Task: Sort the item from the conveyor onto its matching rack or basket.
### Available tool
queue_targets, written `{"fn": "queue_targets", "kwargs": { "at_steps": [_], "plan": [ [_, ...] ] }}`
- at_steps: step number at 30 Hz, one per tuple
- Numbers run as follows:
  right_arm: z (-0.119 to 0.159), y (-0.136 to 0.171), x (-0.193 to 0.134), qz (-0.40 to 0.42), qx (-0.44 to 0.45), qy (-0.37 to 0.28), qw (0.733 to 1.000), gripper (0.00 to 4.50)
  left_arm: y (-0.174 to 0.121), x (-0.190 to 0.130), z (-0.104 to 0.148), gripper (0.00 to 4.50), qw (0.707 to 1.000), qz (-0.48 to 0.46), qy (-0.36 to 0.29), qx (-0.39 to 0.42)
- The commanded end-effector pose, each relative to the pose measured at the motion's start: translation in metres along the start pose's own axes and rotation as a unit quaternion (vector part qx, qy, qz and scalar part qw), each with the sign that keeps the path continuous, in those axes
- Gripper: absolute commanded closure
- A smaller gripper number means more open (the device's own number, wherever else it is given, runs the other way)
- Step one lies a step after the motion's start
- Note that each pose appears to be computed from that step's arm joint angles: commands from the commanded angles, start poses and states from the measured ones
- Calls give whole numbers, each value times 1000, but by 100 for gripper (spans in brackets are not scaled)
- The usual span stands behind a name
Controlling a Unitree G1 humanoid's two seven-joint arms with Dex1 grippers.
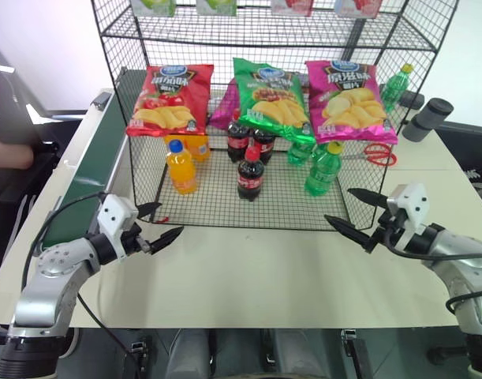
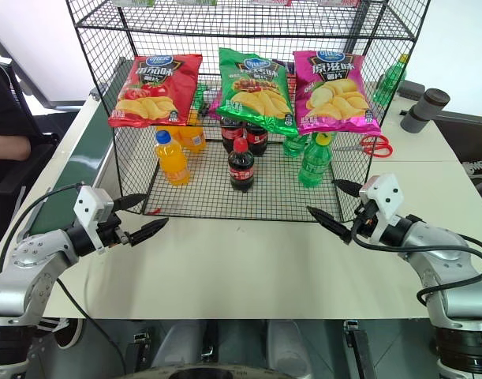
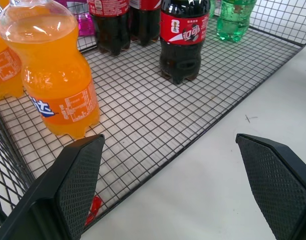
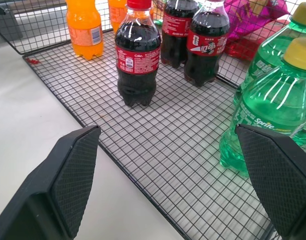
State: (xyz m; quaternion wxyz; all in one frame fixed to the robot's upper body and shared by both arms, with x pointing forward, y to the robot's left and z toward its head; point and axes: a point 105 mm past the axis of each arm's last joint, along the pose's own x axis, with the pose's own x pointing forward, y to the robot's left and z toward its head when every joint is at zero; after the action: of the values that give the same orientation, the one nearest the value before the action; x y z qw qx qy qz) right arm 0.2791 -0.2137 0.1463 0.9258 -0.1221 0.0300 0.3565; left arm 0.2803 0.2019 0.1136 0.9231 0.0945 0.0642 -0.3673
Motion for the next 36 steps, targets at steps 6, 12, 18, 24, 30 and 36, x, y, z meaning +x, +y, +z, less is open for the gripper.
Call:
{"fn": "queue_targets", "kwargs": {
  "at_steps": [6, 12, 18, 24, 30, 36],
  "plan": [
    [11, -3, 5, -3, -20, -16, 1000, 3, 6, -4, 8, 0, 1000, 13, -6, 25],
    [10, -5, 3, -4, -20, -16, 1000, 3, 7, -4, 8, 0, 1000, 15, -5, 24],
    [8, -4, 1, -6, -20, -12, 1000, 3, 9, -7, 7, 0, 1000, 18, -1, 22],
    [8, -1, 0, -3, -19, -10, 1000, 3, 8, -9, 6, 0, 999, 21, 2, 24],
    [5, -2, -7, -3, -19, -2, 1000, 3, 5, -14, 6, 0, 999, 24, 5, 27],
    [4, -1, -8, -5, -21, 3, 1000, 3, 8, -19, 4, 0, 999, 38, 7, 30]
  ]
}}
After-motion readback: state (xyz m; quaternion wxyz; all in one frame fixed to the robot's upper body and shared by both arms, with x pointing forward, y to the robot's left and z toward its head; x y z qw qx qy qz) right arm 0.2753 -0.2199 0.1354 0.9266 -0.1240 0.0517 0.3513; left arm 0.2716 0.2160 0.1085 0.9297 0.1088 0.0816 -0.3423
